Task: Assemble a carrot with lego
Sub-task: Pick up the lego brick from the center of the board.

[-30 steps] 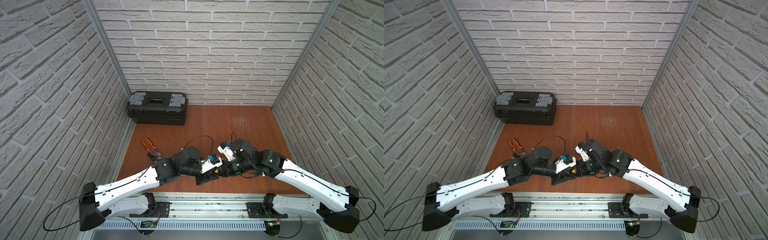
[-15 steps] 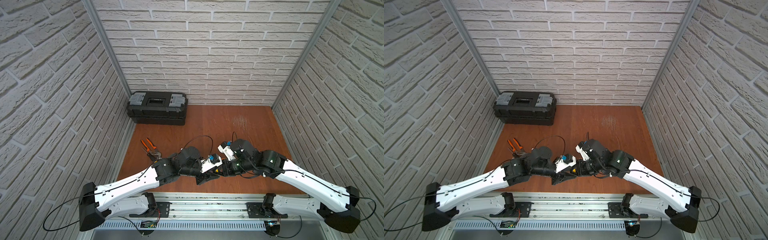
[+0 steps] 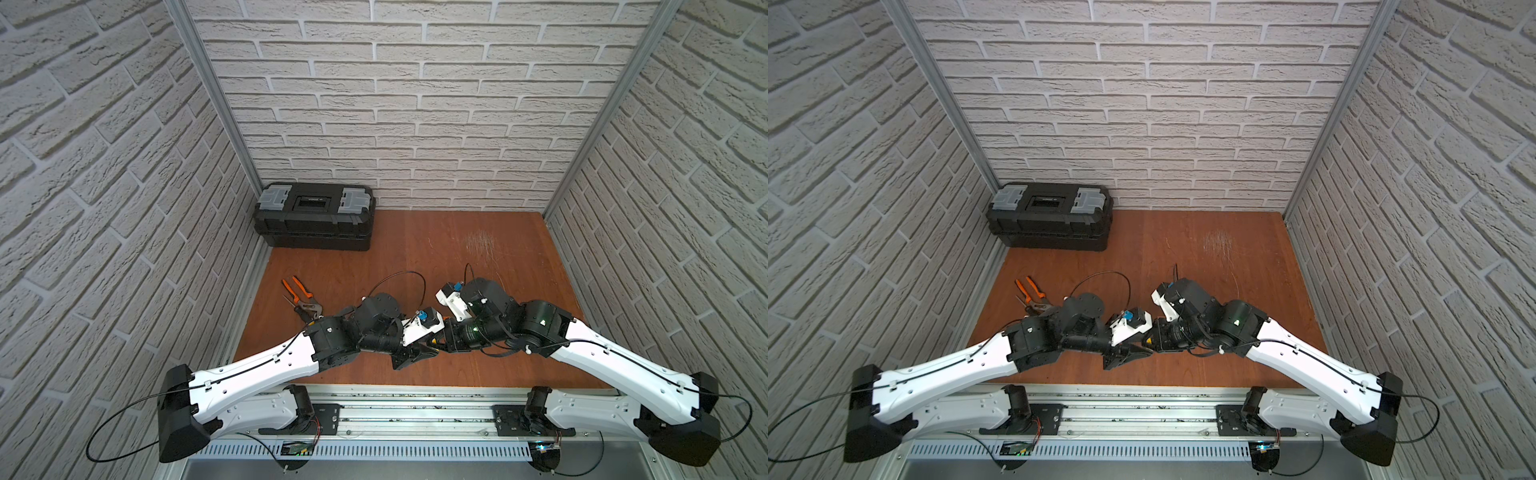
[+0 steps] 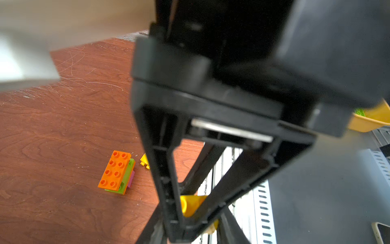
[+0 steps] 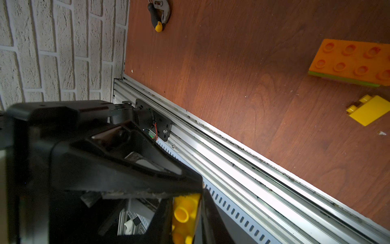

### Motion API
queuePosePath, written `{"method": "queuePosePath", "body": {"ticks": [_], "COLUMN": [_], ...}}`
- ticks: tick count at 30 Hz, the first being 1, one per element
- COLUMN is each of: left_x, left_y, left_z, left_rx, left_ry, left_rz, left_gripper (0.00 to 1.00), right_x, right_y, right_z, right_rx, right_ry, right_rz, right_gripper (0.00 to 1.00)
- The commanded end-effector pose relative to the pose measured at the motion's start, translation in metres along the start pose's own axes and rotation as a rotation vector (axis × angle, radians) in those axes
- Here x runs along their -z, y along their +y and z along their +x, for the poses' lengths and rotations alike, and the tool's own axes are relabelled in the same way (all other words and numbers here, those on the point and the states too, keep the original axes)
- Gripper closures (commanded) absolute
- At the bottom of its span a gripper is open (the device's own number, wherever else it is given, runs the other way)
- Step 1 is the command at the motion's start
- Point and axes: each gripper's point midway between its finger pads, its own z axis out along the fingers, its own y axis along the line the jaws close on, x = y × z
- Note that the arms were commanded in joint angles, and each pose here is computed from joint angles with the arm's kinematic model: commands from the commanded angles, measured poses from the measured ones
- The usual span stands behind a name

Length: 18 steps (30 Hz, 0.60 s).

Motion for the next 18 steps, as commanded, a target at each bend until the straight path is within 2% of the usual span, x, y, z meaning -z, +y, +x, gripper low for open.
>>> {"method": "queuePosePath", "body": {"ticks": [1,2,8,9,14,18], "left_x": [0.011,0.011,0.014,0.015,0.024,0.031], "left_y": [-0.001,-0.001,0.006,0.006,0.015,0.041], "left_z": [-0.036,-0.036,-0.032,-0.031,-0.027,-0.014], "left_rx": [-0.050,-0.052,-0.060,-0.064,-0.073,-0.031], "left_ry": [-0.144,-0.143,-0.149,-0.154,-0.176,-0.181], "left_rz": [-0.003,-0.006,-0.054,-0.062,-0.136,-0.270], "left_gripper": [0.72,0.68,0.23,0.04,0.02,0.02], "right_x": [0.003,0.005,0.011,0.012,0.012,0.015], "right_y": [-0.028,-0.029,-0.039,-0.040,-0.047,-0.062], "right_z": [0.016,0.016,0.012,0.011,0.008,0.001], "right_rx": [0.012,0.015,0.026,0.027,0.027,0.030], "right_ry": [0.044,0.041,0.001,-0.008,-0.020,-0.023], "right_rz": [0.122,0.132,0.178,0.181,0.190,0.241], "right_gripper": [0.98,0.98,0.98,0.98,0.98,0.98]}}
